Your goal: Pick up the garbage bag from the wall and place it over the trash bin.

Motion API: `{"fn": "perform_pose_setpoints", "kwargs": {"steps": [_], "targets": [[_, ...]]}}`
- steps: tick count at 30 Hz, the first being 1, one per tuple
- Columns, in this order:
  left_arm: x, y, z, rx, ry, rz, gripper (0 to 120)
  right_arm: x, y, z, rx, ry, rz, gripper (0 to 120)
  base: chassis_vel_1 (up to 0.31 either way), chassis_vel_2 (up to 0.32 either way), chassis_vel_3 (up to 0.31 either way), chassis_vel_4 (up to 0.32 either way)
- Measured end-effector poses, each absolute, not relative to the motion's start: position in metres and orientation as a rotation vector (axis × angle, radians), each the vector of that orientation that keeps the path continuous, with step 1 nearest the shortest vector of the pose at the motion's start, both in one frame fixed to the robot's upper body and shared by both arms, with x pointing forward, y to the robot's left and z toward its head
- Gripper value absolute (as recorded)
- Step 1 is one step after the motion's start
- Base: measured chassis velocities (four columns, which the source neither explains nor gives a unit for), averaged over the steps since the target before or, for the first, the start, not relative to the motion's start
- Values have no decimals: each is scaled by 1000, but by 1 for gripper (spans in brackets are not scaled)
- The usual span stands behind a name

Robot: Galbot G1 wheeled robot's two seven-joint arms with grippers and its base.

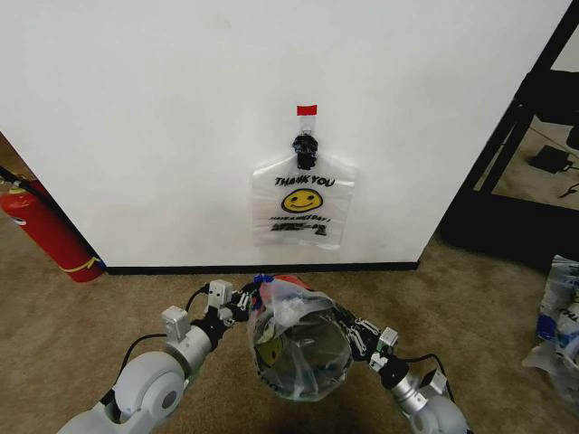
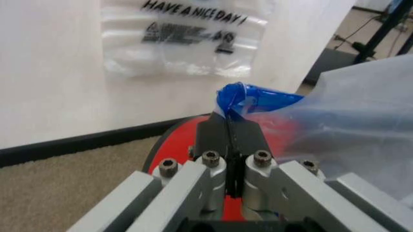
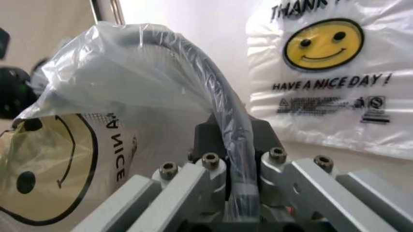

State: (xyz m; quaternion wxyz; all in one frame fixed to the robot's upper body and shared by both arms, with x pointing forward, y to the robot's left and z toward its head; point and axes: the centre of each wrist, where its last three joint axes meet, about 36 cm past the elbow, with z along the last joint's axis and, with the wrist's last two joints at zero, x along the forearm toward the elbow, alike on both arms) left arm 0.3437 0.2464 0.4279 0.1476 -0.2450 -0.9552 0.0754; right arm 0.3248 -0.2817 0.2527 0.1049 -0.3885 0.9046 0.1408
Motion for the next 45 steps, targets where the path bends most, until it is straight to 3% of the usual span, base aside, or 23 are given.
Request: {"fn": "perform_pose_setpoints", "kwargs": {"steps": [11, 14, 20, 22, 26, 28, 30, 35, 39, 42, 45], "targets": [[345, 245, 423, -679, -2794, 244, 0, 324, -272, 252, -1111, 2672, 525, 1, 0, 0, 0, 0], [342, 243, 424, -703, -2820, 248, 7, 323, -266, 251, -1064, 2693, 548, 1, 0, 0, 0, 0], [344, 252, 417, -667, -2867, 61, 33, 316, -248, 246, -906, 2752, 661, 1, 0, 0, 0, 0], [345, 253, 415, -660, -2864, 50, 34, 316, -247, 246, -898, 2753, 668, 1, 0, 0, 0, 0], [348, 264, 407, -648, -2835, 21, 54, 318, -250, 248, -839, 2793, 638, 1, 0, 0, 0, 0], [347, 265, 407, -656, -2831, 22, 56, 319, -250, 248, -820, 2804, 629, 1, 0, 0, 0, 0], [345, 266, 407, -677, -2828, 30, 67, 320, -249, 248, -718, 2847, 600, 1, 0, 0, 0, 0], [343, 256, 417, -604, -2954, 34, 84, 319, -242, 244, -523, 2901, 564, 1, 0, 0, 0, 0], [319, 232, 445, -639, -3115, -103, 98, 307, -214, 236, -345, 2904, 558, 1, 0, 0, 0, 0], [309, 224, 448, -684, -3118, -111, 98, 303, -204, 235, -310, 2896, 560, 1, 0, 0, 0, 0], [288, 206, 439, -793, -3085, -158, 88, 299, -176, 240, -256, 2860, 562, 1, 0, 0, 0, 0]]}}
